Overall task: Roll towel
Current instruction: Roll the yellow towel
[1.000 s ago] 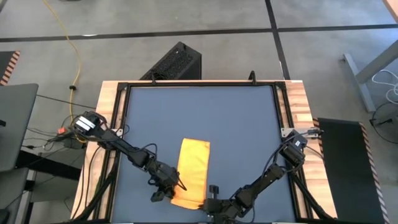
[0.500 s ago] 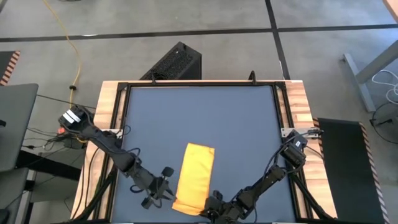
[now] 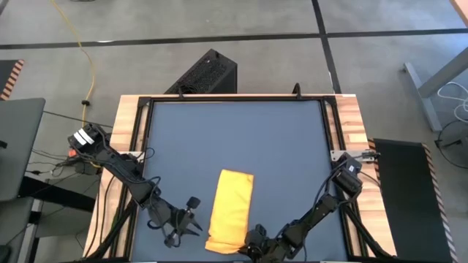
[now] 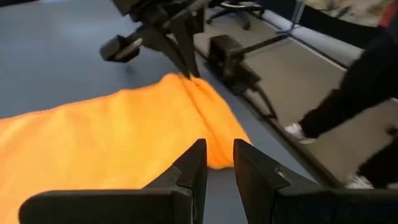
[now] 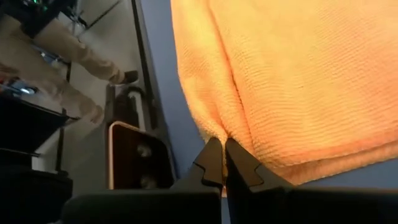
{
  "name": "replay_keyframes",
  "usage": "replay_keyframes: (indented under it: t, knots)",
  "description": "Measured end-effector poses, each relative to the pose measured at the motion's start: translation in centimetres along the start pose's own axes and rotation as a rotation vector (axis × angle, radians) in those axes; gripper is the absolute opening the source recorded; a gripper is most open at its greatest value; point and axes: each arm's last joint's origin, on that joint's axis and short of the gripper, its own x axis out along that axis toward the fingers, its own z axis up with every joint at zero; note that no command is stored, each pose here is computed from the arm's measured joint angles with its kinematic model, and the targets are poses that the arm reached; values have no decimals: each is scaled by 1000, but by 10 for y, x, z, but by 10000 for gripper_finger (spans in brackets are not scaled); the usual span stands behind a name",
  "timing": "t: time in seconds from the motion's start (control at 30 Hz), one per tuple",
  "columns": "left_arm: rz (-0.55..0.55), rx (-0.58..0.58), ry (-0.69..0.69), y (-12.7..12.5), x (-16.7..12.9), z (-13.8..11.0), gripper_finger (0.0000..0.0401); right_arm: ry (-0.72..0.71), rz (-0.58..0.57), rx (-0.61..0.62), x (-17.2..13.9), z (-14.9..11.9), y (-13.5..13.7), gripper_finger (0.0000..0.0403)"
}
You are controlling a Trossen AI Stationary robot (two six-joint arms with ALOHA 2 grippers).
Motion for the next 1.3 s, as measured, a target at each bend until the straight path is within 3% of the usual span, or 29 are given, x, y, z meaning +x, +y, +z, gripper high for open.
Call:
replay_keyframes:
  t: [0.17, 0.37, 0.47, 0.7, 0.87, 1.3]
  knots:
    - [30, -40, -30, 5, 3, 2, 68, -40, 39, 39, -11, 8, -20, 18]
    - [9, -87, -54, -1, 10, -3, 68, -76, 220, 175, -23, 14, -38, 18]
    - [-12, -117, -73, -8, 19, -12, 68, -46, 259, 223, -24, 13, -37, 18]
    - [-40, -204, -83, -18, 44, -32, 68, -23, 250, 285, -24, 12, -38, 18]
    - [-6, -200, -69, -19, 56, -38, 77, -17, 246, 306, -23, 13, -38, 18]
    - [54, -135, 40, -22, 69, -36, 157, -7, 243, 293, -24, 12, -38, 19]
